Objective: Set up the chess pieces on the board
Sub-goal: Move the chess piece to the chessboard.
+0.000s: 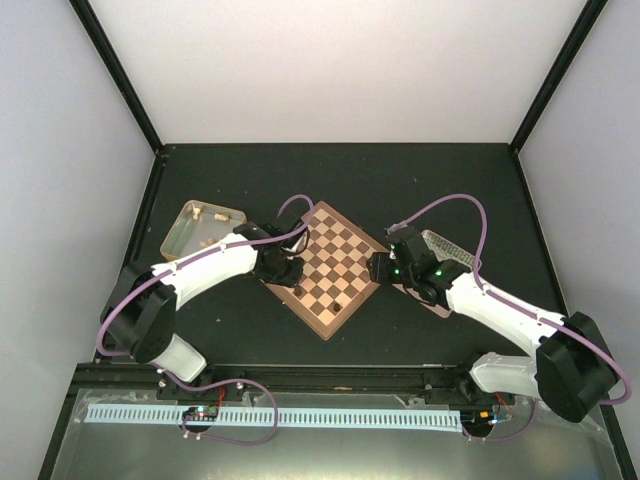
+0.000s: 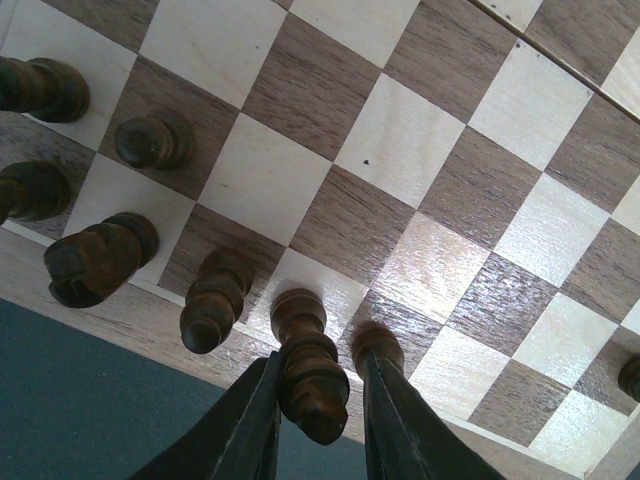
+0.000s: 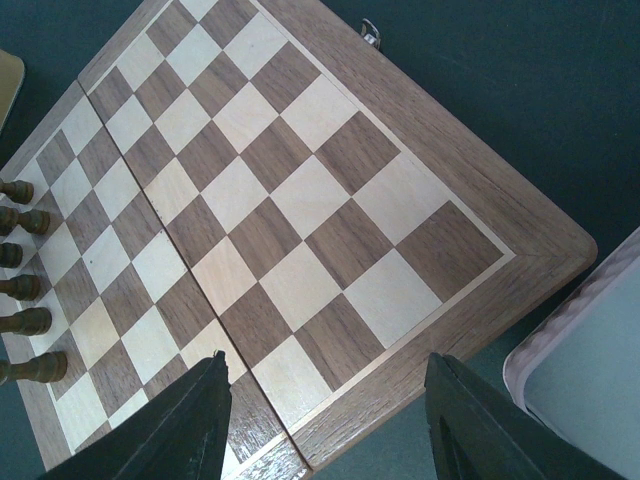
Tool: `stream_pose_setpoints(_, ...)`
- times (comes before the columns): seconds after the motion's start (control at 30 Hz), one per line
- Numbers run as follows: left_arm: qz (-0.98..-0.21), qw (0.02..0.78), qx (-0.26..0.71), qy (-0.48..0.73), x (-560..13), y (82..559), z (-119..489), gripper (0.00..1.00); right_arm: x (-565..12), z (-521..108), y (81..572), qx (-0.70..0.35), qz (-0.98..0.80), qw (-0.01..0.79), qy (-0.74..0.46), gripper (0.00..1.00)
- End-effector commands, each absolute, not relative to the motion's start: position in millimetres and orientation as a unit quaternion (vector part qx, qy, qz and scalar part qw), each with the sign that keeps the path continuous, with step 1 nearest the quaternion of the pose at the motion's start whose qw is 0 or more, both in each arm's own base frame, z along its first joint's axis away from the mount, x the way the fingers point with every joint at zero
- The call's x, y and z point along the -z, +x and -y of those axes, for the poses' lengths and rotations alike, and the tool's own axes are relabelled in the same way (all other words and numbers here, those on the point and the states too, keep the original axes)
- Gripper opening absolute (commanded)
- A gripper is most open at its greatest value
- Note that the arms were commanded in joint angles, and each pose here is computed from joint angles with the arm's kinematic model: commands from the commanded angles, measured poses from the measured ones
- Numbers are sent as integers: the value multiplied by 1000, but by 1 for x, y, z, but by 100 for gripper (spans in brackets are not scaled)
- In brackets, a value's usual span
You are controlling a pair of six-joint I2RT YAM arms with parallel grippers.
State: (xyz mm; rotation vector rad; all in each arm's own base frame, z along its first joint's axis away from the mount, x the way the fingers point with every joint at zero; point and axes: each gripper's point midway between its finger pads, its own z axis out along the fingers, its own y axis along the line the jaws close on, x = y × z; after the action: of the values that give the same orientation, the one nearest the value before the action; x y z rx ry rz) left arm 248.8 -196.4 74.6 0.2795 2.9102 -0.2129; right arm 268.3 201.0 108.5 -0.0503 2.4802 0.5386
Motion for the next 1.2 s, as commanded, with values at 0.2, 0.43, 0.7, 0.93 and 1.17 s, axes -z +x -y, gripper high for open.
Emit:
stream_pose_setpoints(0.2,-986,96,101,95,-80,245,204,23,-116,-201,272,-211,-927,310,-10,55)
stream_pose_setpoints(0.43,-986,94,103,93,-80,244,204,19,-116,-200,271,-212,-927,311,-9,55)
stream_pose_setpoints(0.7,-988,100,84,88,-80,246,197,32,-117,-201,271,-214,-926,311,-9,55)
stream_pose_setpoints(0.93,-986,111,80,91,-88,252,197,39,-118,-200,271,-212,-926,312,-9,55)
stream_pose_setpoints(1.17,-983,148,70,84,-108,263,193,40,-124,-188,274,-187,-926,328,8,55)
